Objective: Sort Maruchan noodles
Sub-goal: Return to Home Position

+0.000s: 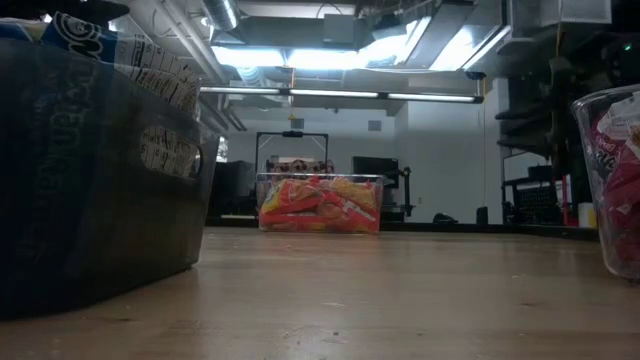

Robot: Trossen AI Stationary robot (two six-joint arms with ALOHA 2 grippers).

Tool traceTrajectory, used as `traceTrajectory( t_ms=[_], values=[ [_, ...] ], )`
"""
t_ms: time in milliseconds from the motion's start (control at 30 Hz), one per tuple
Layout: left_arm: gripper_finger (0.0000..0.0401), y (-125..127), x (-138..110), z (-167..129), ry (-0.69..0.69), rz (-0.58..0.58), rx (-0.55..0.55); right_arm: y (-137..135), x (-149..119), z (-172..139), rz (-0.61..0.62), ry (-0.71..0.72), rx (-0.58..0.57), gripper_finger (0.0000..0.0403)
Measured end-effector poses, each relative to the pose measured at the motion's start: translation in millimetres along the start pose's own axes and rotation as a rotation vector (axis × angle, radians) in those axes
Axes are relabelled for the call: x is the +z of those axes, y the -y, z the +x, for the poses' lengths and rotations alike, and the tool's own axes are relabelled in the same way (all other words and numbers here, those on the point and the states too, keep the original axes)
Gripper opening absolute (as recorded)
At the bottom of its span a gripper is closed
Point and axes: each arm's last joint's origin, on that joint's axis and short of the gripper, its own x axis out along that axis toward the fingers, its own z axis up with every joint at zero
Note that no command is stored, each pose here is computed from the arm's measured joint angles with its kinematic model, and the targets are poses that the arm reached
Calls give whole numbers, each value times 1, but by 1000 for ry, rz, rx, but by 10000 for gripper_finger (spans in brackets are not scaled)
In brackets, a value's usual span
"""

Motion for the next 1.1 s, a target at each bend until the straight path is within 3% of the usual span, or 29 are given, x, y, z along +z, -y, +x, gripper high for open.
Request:
traceTrajectory(
  t_ms=[167, 267, 333, 467, 567, 633, 700, 767, 833, 900, 1033, 1100],
  values=[
    [147, 0, 0, 0, 5, 38, 10, -1, 2, 0, -1, 15, 5, 207],
    [147, 3, 8, -2, 39, -99, -18, -11, 7, 0, -104, 16, 123, 207],
    [147, 16, 8, 2, 31, -146, -166, -16, 9, -1, -148, 5, 190, 207],
    [147, 69, -9, 21, 125, -46, -502, -20, 10, -2, -180, -12, 247, 207],
    [147, 97, -32, 32, 247, -75, -623, -20, 10, -2, -195, -13, 249, 207],
    [147, 110, -59, 41, 220, -22, -671, -20, 10, -2, -217, -10, 249, 207],
    [147, 115, -85, 47, 157, 19, -662, -20, 10, -2, -244, -6, 250, 207],
    [147, 116, -102, 53, 121, -91, -571, -20, 10, -2, -269, -8, 255, 207],
    [147, 115, -118, 59, 100, -130, -443, -20, 10, -2, -281, -9, 256, 207],
    [147, 113, -134, 62, 69, -173, -390, -20, 10, -2, -292, -7, 257, 207],
    [147, 112, -155, 62, 81, -290, -580, -20, 9, -2, -295, -12, 261, 207],
    [147, 113, -150, 60, 113, -263, -660, -21, 9, -2, -292, -27, 275, 207]
  ],
)
